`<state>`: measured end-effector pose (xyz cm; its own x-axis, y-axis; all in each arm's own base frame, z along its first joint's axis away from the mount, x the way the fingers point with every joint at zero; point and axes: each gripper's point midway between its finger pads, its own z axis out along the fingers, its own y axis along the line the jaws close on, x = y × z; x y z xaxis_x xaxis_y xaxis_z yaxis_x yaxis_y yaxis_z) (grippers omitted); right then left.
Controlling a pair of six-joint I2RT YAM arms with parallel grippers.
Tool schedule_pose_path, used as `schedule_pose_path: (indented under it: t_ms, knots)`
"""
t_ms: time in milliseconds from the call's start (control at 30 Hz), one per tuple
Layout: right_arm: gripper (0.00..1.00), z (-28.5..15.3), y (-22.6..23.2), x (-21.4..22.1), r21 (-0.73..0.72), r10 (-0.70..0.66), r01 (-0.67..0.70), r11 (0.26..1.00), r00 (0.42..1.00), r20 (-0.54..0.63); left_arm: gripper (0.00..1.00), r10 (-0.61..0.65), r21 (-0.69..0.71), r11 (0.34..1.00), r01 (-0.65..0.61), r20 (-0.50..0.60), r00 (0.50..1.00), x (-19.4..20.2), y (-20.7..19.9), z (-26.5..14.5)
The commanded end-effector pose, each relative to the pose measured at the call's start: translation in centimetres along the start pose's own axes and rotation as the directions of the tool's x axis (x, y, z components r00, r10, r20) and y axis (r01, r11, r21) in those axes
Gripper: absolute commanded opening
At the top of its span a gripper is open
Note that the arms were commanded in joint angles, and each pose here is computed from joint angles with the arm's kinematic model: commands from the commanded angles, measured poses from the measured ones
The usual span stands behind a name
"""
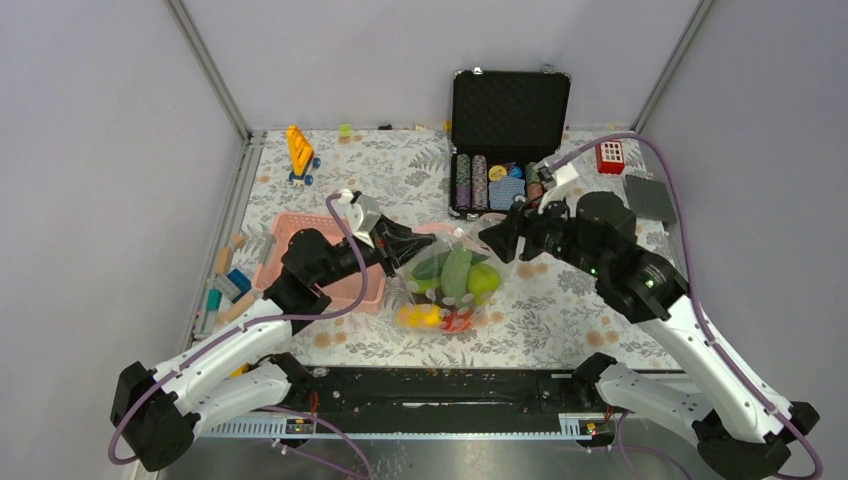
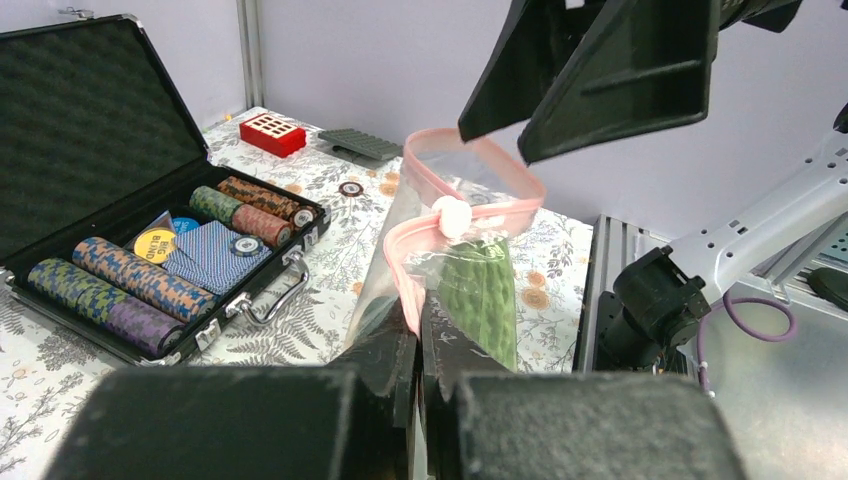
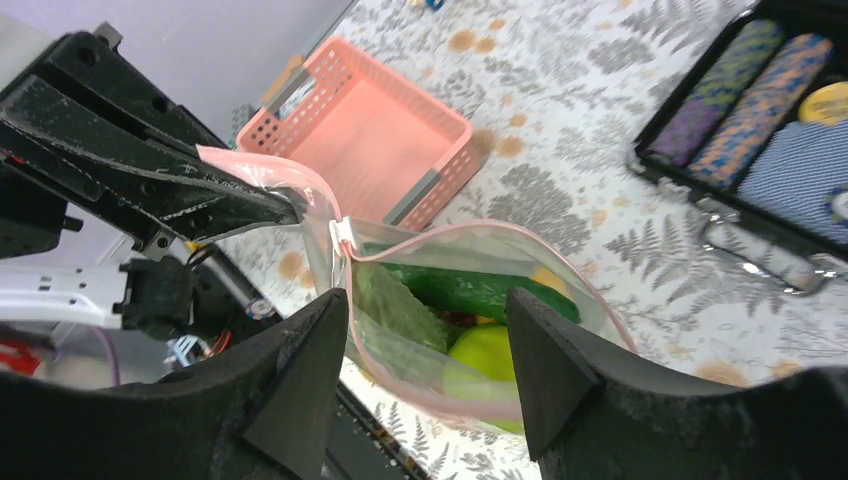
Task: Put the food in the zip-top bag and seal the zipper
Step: Adjust the fake vegetable in the zipper food storage bag, then zip the zipper food storage bag at the center of the board.
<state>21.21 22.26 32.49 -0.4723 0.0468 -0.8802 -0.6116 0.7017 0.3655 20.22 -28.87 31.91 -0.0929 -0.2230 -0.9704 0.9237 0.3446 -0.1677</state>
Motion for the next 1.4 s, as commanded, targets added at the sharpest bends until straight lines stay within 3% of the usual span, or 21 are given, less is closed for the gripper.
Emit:
schedule_pose_path:
  t_ms: [0,133,200,300,433,600,833,900,967,1033,1100,1233,1367]
  knots:
    - [0.67,-1.5,-1.6,-1.8,0.106,-0.084,0.075,0.992,0.993,0.083,0.0,0.098,0.034,0.994,-0.104,0.151,0.984,-4.4,-1.2,-0.1]
    - [0.7,-1.5,1.4,-2.1,-0.083,-0.284,0.293,0.952,0.953,0.102,0.0,0.119,0.074,0.989,-0.131,0.148,0.982,-4.4,-1.9,-0.1]
    - [0.71,-1.3,3.3,-1.8,-0.216,-0.408,0.422,0.88,0.906,0.111,0.0,0.124,0.092,0.986,-0.139,0.147,0.981,-4.5,-2.2,0.0]
    - [0.7,-0.8,5.6,-1.8,-0.368,-0.511,0.513,0.775,0.852,0.113,0.0,0.129,0.097,0.985,-0.143,0.136,0.982,-4.5,-2.2,0.1]
    - [0.67,0.8,5.5,-1.6,-0.425,-0.568,0.524,0.738,0.822,0.026,0.0,0.141,0.108,0.982,-0.154,0.122,0.982,-4.4,-2.3,0.2]
    - [0.57,1.9,5.1,-0.4,-0.474,-0.574,0.473,0.743,0.814,-0.087,0.0,0.155,0.092,0.982,-0.166,0.117,0.981,-4.4,-2.0,0.3]
    - [0.48,2.5,4.5,0.5,-0.476,-0.564,0.442,0.761,0.813,-0.146,0.0,0.163,0.075,0.982,-0.172,0.111,0.98,-4.4,-1.6,0.3]
    - [0.41,2.6,4.2,0.6,-0.464,-0.56,0.437,0.77,0.812,-0.164,0.0,0.166,0.067,0.982,-0.174,0.113,0.98,-4.4,-1.5,0.3]
    - [0.24,2.8,3.9,0.5,-0.447,-0.555,0.436,0.781,0.813,-0.175,0.0,0.167,0.048,0.984,-0.174,0.115,0.979,-4.4,-1.2,0.2]
    - [0.08,2.9,3.7,0.4,-0.432,-0.547,0.433,0.791,0.816,-0.184,0.0,0.158,0.002,0.987,-0.16,0.118,0.98,-4.5,-0.4,0.2]
    - [0.0,2.9,3.5,0.3,-0.418,-0.539,0.429,0.801,0.82,-0.192,0.0,0.142,-0.087,0.987,-0.132,0.121,0.982,-4.5,1.1,0.1]
    - [0.0,2.9,2.6,0.5,-0.368,-0.524,0.428,0.825,0.823,-0.217,0.0,0.104,-0.355,0.934,-0.046,0.146,0.984,-4.5,5.8,-1.3]
    - [0.0,2.7,1.3,1.2,-0.31,-0.509,0.429,0.848,0.821,-0.256,0.0,0.108,-0.52,0.854,-0.012,0.154,0.982,-3.9,8.7,-3.1]
